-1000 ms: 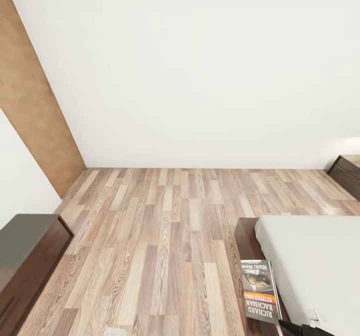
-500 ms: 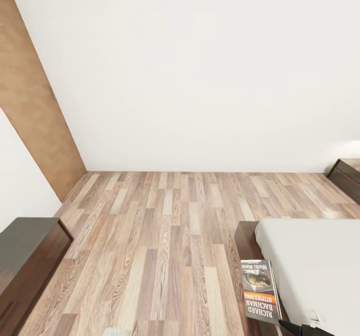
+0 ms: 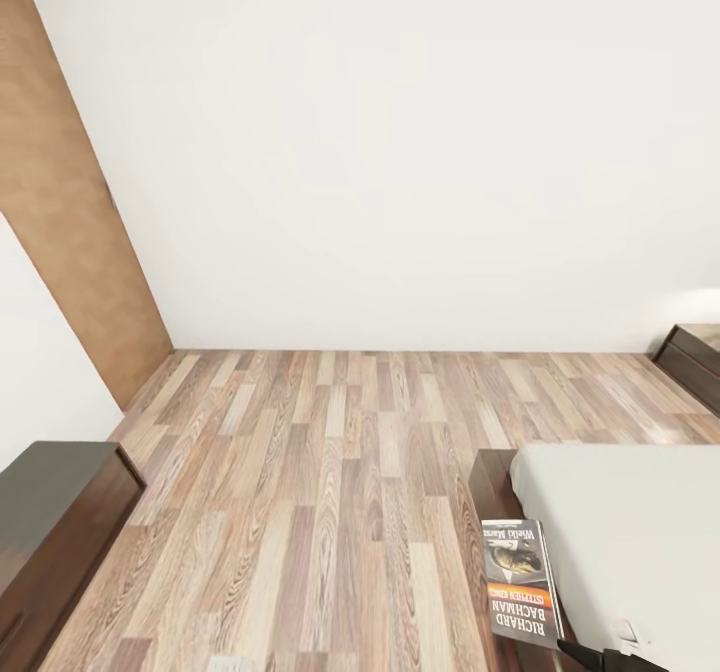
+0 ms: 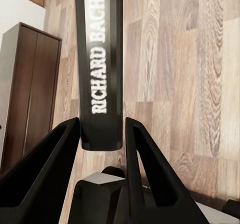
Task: In the bedroom, move the book from the bed onto either nightstand, and place the two sandals side by side next to the bed.
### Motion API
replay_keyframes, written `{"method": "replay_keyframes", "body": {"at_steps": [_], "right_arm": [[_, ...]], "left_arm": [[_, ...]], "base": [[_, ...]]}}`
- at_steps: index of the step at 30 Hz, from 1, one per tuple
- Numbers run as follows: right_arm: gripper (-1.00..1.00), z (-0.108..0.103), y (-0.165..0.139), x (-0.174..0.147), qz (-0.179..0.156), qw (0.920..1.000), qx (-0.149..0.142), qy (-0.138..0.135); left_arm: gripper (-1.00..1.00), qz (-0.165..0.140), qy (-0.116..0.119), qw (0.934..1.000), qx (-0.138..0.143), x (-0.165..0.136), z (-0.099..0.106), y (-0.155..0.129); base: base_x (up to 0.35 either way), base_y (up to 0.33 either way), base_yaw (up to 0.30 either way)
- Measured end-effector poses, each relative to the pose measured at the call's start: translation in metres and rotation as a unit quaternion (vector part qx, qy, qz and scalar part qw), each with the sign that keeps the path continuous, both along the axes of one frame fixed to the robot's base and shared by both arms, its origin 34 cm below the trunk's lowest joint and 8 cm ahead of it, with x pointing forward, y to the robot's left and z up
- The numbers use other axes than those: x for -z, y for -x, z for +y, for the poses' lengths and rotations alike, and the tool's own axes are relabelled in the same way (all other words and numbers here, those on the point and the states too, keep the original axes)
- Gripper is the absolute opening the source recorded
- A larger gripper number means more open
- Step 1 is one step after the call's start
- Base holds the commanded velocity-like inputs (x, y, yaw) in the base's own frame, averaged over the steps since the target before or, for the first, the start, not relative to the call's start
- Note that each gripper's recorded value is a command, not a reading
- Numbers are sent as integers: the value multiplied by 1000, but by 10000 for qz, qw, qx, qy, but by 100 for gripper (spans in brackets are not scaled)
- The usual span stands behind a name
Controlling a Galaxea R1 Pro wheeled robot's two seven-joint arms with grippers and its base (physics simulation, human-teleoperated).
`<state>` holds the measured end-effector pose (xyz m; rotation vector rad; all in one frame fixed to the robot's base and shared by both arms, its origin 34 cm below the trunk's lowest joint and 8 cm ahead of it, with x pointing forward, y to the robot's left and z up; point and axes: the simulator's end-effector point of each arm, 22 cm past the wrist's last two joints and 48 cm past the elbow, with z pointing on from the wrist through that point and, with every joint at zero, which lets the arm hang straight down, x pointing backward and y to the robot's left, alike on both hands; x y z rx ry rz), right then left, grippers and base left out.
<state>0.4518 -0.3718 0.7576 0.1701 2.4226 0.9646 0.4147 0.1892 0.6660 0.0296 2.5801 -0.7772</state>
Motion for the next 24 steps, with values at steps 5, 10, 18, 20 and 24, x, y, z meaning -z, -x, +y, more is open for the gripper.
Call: {"method": "replay_keyframes", "body": {"at_steps": [5,10,18,20,24], "right_arm": [[-100,0,-2,-3,-41,10000,0,0],[-100,0,-4,-6,-83,10000,1,0],[-100,0,-7,-10,-151,9999,4,-1],[-100,0,-8,-11,-168,9999,5,-1],[-100,0,-9,-14,-202,9998,6,-2]], "left_arm": [[100,-41,0,10000,1,-2,0,-3],[100,-83,0,10000,0,-5,0,-5],[100,-149,0,9999,-1,-9,0,-9],[100,-165,0,9999,0,-10,0,-10],[100,-198,0,9998,-1,-12,0,-13]], "base": [[0,0,0],[0,0,0],[0,0,0],[0,0,0],[0,0,0]]}}
